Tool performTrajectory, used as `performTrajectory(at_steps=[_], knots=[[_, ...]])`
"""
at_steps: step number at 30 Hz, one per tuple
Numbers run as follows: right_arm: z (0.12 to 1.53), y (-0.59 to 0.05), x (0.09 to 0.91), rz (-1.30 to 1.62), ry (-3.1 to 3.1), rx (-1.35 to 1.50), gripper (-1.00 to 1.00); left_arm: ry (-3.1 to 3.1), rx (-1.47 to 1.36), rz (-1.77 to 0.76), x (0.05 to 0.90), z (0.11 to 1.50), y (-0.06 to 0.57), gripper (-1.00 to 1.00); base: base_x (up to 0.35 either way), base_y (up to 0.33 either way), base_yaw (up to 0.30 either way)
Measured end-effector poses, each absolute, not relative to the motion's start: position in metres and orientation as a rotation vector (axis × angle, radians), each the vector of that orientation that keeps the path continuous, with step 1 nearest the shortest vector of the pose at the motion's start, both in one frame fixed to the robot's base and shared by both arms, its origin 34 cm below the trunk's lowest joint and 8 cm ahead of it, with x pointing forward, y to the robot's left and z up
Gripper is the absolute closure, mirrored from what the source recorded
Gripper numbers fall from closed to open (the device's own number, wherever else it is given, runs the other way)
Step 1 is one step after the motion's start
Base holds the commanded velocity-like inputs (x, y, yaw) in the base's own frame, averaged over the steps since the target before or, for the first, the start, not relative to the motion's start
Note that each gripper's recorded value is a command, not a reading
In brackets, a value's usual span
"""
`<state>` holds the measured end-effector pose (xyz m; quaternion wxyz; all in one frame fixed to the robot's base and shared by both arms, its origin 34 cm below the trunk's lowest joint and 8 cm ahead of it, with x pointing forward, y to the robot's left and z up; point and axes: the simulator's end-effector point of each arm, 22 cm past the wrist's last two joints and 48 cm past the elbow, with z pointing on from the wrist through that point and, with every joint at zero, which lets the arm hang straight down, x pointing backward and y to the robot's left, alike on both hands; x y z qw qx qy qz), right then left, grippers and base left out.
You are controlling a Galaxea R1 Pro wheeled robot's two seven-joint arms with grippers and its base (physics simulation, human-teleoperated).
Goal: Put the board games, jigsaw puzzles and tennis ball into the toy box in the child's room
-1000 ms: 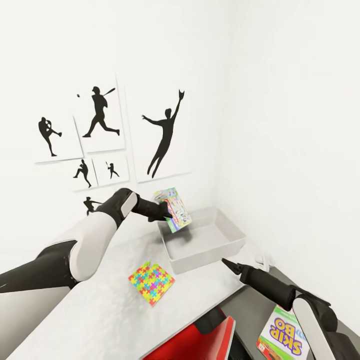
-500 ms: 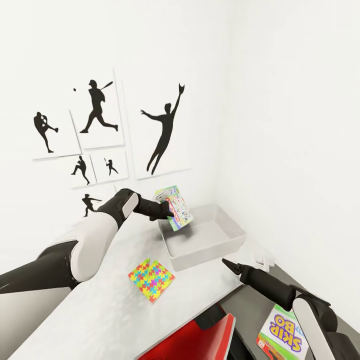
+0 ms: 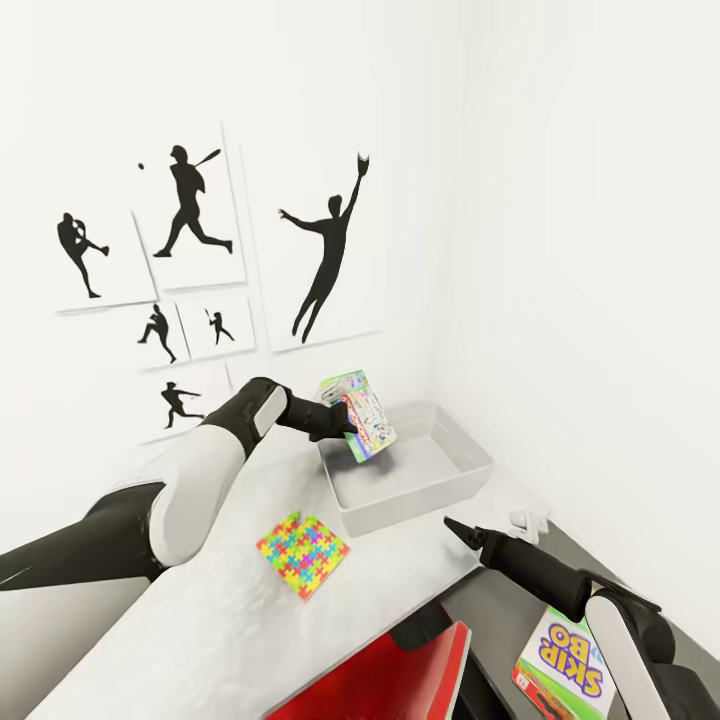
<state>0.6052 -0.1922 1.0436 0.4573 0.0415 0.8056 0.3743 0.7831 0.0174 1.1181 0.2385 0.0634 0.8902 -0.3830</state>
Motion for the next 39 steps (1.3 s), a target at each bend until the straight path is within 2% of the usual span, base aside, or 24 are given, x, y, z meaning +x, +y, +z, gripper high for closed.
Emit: performTrajectory(at_steps=[16,24,39], knots=[[1.031,-0.192,0.606,0.927,2.009,0.112,-1.00,2.400,0.187,-1.085,0.790,1.107,0.014,1.00,0.000,0.000,0.000],[1.025,-0.192,0.606,0.929,2.021,0.116,-1.00,2.301,0.439,-1.235,0.767,1.122,-0.017,1.00,0.000,0.000,0.000],[1.013,-0.192,0.607,0.933,2.042,0.127,-1.00,2.351,0.495,-1.175,0.768,1.094,-0.009,1.00,0.000,0.000,0.000]])
